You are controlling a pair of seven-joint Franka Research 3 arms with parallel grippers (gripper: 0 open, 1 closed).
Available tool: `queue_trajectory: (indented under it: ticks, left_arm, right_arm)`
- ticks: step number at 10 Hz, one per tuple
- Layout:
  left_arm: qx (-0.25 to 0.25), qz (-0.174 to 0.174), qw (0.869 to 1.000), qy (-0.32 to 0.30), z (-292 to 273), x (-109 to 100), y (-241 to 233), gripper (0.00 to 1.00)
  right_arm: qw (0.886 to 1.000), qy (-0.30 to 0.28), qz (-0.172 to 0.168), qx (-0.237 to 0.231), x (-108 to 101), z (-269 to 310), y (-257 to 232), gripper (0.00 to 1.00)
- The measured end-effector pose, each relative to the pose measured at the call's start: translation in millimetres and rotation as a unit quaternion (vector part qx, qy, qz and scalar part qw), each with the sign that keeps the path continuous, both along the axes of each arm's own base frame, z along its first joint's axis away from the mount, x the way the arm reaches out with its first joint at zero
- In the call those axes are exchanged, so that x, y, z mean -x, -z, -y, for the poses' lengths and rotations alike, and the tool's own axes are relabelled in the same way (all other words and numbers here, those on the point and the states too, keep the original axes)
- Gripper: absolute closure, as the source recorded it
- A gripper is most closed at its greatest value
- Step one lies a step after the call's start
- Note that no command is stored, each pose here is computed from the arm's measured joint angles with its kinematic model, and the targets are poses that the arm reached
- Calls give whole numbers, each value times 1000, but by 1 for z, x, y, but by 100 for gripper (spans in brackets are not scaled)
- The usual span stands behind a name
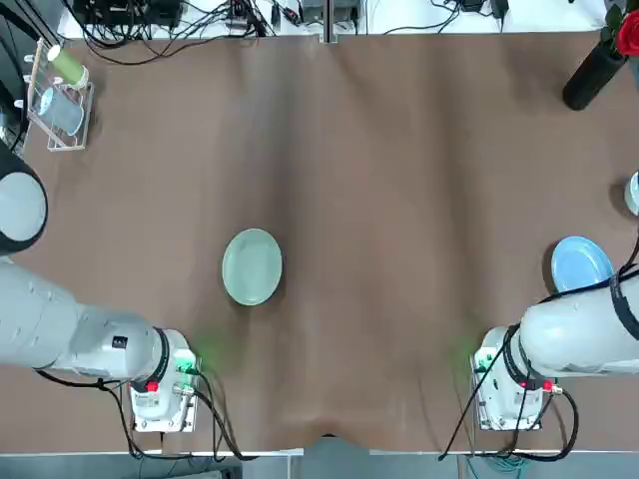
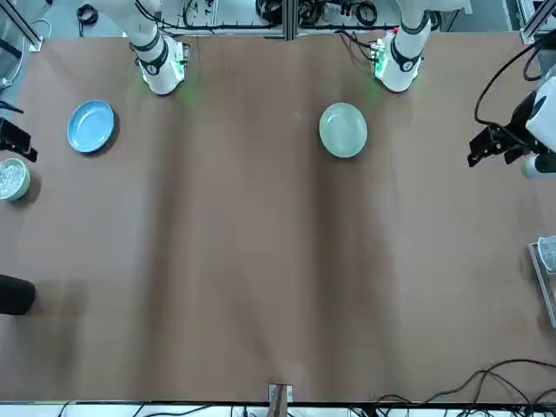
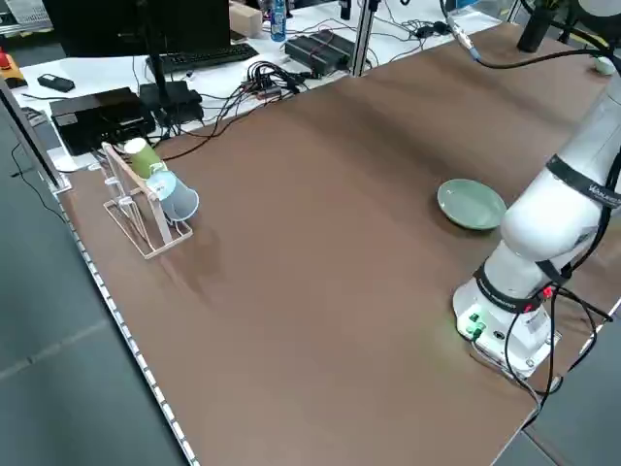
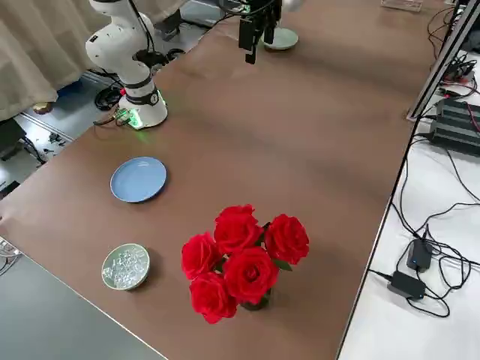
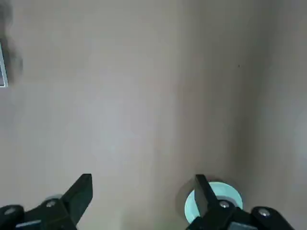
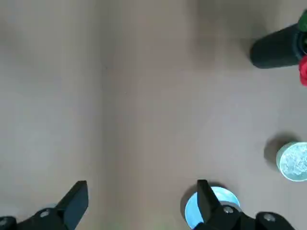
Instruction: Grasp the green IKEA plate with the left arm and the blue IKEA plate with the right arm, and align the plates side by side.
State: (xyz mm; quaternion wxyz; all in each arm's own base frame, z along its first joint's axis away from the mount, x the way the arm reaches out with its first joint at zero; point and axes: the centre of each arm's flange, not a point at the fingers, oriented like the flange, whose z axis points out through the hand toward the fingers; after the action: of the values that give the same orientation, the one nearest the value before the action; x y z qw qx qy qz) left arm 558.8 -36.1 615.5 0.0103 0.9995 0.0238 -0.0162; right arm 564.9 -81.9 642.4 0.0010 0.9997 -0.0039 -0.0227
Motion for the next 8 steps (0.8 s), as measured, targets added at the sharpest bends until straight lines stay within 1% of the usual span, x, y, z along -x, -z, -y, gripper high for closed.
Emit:
queue_trajectory:
  ticks: [2,3,4,5,6,8]
  left_arm:
    - [-1,-20,1000,2,0,4,19,5]
    - [-1,-29,1000,3,0,9,34,4]
    - [0,-30,1000,3,0,19,51,3]
    - [2,-27,1000,3,-1,35,70,2]
    - [3,-24,1000,4,-2,59,93,2]
    - [-1,-24,999,21,16,114,141,1]
  right_arm:
    - [1000,26,-16,-3,2,29,26,0]
    - [998,43,-29,-20,6,46,49,0]
    - [996,68,-43,-49,15,66,73,0]
    - [991,94,-57,-75,30,88,95,0]
    - [988,102,-65,-91,43,106,111,0]
    - [987,97,-64,-116,65,126,148,0]
